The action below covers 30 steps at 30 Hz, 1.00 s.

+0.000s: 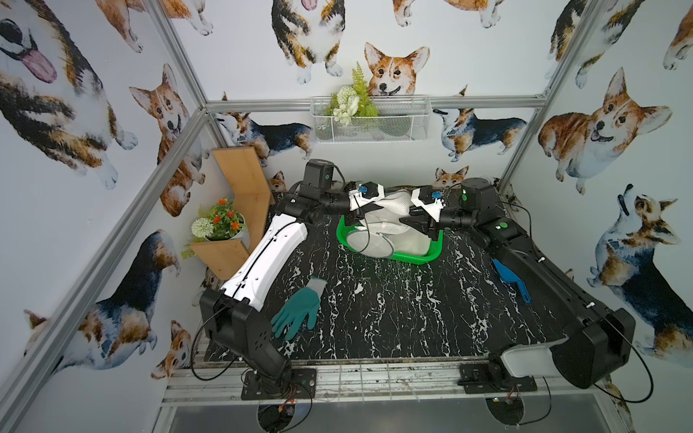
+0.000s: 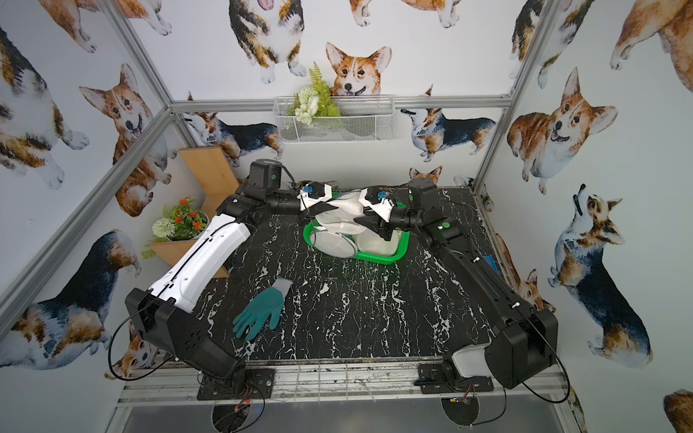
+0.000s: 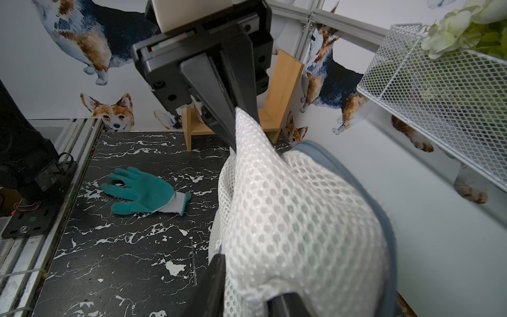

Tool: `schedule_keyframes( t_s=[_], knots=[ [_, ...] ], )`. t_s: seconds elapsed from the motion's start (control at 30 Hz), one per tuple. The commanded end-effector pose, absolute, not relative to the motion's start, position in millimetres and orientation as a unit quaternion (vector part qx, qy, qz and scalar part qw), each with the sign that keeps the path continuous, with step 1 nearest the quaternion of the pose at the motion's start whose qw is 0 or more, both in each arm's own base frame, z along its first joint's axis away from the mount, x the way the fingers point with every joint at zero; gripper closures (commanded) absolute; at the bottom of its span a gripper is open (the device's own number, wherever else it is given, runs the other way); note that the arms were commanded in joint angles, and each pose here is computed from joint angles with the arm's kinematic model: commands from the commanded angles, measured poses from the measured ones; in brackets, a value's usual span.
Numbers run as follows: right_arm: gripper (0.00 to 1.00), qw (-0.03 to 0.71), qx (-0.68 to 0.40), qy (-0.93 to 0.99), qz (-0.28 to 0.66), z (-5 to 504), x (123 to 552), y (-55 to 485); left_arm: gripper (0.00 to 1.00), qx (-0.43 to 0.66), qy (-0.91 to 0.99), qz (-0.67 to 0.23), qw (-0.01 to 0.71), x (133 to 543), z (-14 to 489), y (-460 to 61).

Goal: Turn the laundry bag inside out
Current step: Turn over the laundry bag.

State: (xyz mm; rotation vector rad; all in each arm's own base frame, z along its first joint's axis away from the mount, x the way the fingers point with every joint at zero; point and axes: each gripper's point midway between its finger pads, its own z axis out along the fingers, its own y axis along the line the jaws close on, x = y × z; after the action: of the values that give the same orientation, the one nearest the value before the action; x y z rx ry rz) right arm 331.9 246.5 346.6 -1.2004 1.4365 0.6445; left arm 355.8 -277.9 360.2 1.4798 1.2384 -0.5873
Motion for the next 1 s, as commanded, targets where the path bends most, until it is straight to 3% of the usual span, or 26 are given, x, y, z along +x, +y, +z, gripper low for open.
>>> schedule_keyframes(
  t_s=[0.0, 0.23, 0.43, 0.47, 0.53, 0.67, 0.83, 0.97],
  knots=[
    [0.73, 0.571, -0.497, 0.584, 0.294, 363.6, 330.3, 250.7, 1.0, 0.594, 0.484, -0.287, 0.575, 349.3, 391.4, -283.8],
    [0.8, 0.59, -0.488, 0.565, 0.306, 375.6, 336.3, 255.4, 1.0, 0.566, 0.469, -0.353, 0.578, 335.7, 399.5, -287.5],
    [0.91, 0.59, -0.493, 0.561, 0.306, 376.1, 338.3, 257.1, 1.0, 0.549, 0.472, -0.371, 0.581, 335.3, 404.1, -287.2],
    [0.94, 0.588, -0.494, 0.562, 0.306, 375.7, 338.7, 256.9, 0.96, 0.546, 0.476, -0.371, 0.58, 336.7, 403.4, -286.2],
    [1.0, 0.586, -0.496, 0.563, 0.304, 374.6, 339.6, 256.6, 0.79, 0.541, 0.485, -0.37, 0.579, 338.9, 402.5, -283.3],
    [1.0, 0.577, -0.503, 0.57, 0.299, 370.7, 340.5, 254.6, 0.52, 0.527, 0.489, -0.37, 0.588, 341.4, 410.2, -269.8],
    [1.0, 0.566, -0.516, 0.583, 0.272, 360.4, 345.0, 250.6, 0.39, 0.504, 0.502, -0.366, 0.6, 347.3, 428.5, -247.5],
    [1.0, 0.55, -0.534, 0.595, 0.241, 348.3, 350.1, 247.5, 0.35, 0.493, 0.501, -0.389, 0.596, 347.3, 449.0, -246.1]
  ],
)
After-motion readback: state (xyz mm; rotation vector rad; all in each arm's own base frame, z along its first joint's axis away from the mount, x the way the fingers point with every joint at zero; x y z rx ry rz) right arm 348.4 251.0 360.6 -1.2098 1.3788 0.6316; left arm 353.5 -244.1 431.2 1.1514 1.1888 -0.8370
